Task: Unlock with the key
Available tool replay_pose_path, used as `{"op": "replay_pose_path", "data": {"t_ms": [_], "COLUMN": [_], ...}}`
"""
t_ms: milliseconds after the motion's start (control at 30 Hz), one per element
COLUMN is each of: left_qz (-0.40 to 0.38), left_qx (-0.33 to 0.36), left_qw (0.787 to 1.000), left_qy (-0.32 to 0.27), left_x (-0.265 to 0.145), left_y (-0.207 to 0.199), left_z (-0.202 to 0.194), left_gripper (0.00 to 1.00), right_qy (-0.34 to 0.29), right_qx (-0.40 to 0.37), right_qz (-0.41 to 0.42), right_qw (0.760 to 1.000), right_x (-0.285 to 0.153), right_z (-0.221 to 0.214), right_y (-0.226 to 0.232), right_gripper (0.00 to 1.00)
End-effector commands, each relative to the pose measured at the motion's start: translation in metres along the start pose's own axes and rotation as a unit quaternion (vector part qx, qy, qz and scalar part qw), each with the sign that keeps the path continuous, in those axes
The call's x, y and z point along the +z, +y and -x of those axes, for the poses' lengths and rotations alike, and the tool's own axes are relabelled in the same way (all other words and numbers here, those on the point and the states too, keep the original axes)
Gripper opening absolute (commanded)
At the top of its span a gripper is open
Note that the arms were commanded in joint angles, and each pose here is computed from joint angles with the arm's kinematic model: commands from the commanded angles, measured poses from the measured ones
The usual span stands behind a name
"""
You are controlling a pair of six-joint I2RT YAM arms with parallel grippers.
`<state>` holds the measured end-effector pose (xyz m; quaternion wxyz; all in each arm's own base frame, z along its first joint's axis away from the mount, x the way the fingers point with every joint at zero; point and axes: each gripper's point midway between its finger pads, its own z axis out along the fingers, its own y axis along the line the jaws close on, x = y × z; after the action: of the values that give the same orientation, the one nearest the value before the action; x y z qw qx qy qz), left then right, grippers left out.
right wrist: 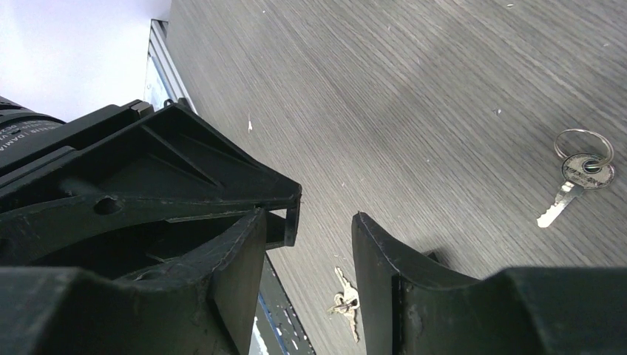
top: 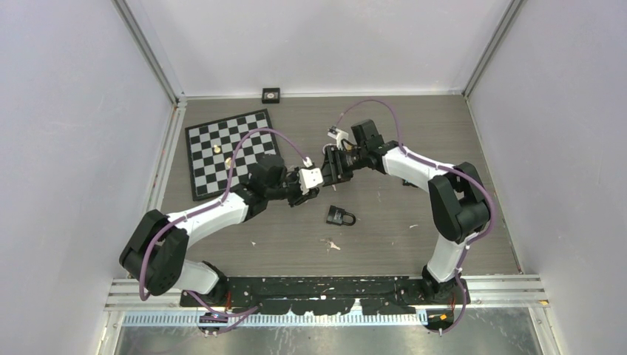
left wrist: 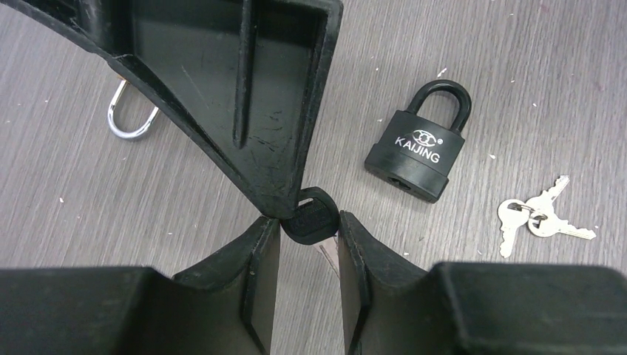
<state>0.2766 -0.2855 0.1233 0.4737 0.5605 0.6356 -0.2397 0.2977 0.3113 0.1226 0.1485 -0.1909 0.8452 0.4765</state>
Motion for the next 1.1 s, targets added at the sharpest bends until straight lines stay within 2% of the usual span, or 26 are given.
{"op": "replay_pose_path", "data": {"t_ms": [0,400,1067], "left_qz": [0.026,0.028,0.034], "left_qx": [0.038,0.035,0.018], "left_qw": [0.999,0.999,0.999], "left_qy": [-0.027,-0.021,-0.013], "left_x": [-0.001,0.001,0.006], "left_y": [0.012,0.013,0.014], "left_z": [0.019,0.014,0.007], "left_gripper": [0.17,0.16,0.16], "right_qy": [0.004,0.027,0.019], "right_qx": [-0.023,-0.035,-0.027], "right_qz": [0.02,0.027,0.057], "right_qw": [1.0,0.999,0.998], "right_x": [0.004,0.011,0.018], "right_z": [0.004,-0.012,-0.005], "right_y": [0.014,0.01,0.016], "right_gripper": [0.51,0.43,0.27]}}
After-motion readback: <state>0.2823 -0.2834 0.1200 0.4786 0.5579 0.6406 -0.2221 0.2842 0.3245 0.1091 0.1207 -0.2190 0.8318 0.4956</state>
